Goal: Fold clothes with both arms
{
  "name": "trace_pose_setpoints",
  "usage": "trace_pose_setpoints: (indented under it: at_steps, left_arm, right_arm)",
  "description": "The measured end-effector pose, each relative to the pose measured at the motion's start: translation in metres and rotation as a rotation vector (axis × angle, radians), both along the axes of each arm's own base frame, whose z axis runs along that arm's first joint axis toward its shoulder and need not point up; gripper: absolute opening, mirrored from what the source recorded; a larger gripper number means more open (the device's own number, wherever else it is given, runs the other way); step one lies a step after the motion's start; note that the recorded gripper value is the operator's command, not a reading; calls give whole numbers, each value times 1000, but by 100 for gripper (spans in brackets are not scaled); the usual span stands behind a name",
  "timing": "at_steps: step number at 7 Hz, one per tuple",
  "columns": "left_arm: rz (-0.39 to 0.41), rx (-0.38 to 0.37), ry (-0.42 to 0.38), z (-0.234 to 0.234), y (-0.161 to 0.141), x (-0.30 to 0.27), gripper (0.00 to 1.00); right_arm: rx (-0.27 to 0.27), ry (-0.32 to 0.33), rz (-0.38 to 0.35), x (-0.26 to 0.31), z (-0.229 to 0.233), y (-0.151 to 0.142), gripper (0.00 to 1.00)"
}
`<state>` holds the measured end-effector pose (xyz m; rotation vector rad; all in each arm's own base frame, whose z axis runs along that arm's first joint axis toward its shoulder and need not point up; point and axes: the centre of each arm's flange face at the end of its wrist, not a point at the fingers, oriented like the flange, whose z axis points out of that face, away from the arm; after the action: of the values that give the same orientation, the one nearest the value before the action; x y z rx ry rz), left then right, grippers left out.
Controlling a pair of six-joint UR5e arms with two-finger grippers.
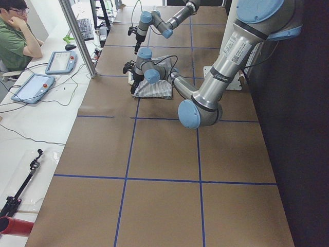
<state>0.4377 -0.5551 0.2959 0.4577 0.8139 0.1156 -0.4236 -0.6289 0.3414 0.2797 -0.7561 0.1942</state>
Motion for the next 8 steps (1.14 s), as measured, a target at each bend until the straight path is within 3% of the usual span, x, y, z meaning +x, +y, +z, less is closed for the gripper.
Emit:
trace_pose_setpoints:
  at_steps: [1,2,3,5,8]
  left_arm:
    - [13,-2,27,3,23,-7,97]
    - [13,-37,78,13,48,-10,67]
    - [-6,-93,144,25,74,-5,56]
    - [-51,-186,210,42,115,20,56]
    - [-52,-233,215,47,145,46,56]
  right_arm:
    - [5,-6,-40,23,10,-5,100]
    - [6,-10,-58,39,16,-8,100]
    - [6,-11,-64,45,19,-9,100]
    - [4,-12,-64,49,21,-9,100]
    - [0,-13,-61,49,22,-9,100]
